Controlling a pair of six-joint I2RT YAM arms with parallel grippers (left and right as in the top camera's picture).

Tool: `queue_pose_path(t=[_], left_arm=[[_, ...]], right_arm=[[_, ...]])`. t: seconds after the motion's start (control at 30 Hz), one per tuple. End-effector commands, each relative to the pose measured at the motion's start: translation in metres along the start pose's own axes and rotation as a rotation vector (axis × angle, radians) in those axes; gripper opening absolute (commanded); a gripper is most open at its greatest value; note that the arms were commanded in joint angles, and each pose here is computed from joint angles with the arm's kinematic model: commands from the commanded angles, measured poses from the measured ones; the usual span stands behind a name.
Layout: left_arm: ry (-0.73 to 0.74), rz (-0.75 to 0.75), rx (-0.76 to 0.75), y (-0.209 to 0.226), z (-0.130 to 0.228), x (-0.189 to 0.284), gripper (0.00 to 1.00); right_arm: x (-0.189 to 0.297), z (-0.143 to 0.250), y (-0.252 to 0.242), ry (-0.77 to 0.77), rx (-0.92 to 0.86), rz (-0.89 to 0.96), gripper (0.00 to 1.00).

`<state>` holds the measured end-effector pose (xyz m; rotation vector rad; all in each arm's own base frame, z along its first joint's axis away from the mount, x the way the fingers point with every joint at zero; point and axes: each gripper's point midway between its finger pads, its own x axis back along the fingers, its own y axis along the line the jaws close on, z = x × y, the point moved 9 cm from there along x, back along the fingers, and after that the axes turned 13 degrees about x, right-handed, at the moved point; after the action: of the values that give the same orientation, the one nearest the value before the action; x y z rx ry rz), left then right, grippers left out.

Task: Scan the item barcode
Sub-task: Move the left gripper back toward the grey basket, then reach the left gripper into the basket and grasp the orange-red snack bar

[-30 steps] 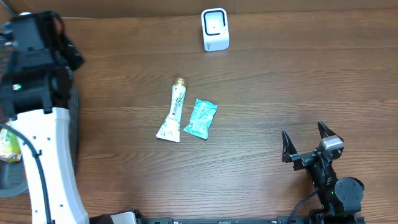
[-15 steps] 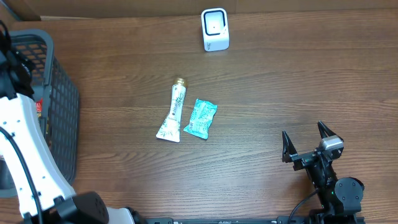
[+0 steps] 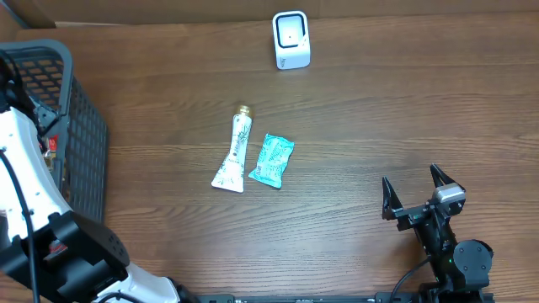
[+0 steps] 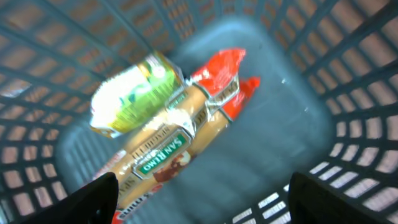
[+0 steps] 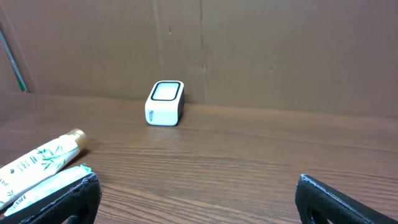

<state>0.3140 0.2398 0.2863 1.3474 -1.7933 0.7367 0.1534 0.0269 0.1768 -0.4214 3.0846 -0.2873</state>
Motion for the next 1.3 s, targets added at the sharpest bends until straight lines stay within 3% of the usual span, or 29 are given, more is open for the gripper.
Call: queue_pose_path(t=[0.0, 0.27, 0.43, 0.93, 0.97, 1.1, 1.27], left_arm=[[0.082, -0.017, 0.007, 0.002, 0.020, -0.030, 0.80], [0.169, -0.037, -0.002, 0.013, 0.061, -0.078, 0.80], [0.180, -0.040, -0.021, 0.012, 0.072, -0.084, 0.80], [0.184, 0.025, -0.294, 0.010, 0.069, -0.085, 0.84], [0.180, 0.044, -0.336, 0.009, 0.068, -0.086, 0.89], [0.167, 0.076, -0.517, 0.007, 0.066, -0.085, 0.89], [0.120, 0.086, -0.501, 0.011, 0.049, -0.085, 0.95]], right_arm=[[0.000, 0.002, 0.002, -0.005, -0.002, -0.011, 1.00], [0.000, 0.002, 0.002, -0.006, -0.002, -0.011, 1.00], [0.000, 0.002, 0.002, -0.005, -0.002, -0.012, 1.00], [0.000, 0.002, 0.002, -0.005, -0.002, -0.011, 1.00], [0.000, 0.002, 0.002, -0.005, -0.002, -0.011, 1.00], [0.000, 0.002, 0.002, -0.005, -0.002, -0.011, 1.00], [0.000, 0.002, 0.002, -0.005, -0.002, -0.012, 1.00]])
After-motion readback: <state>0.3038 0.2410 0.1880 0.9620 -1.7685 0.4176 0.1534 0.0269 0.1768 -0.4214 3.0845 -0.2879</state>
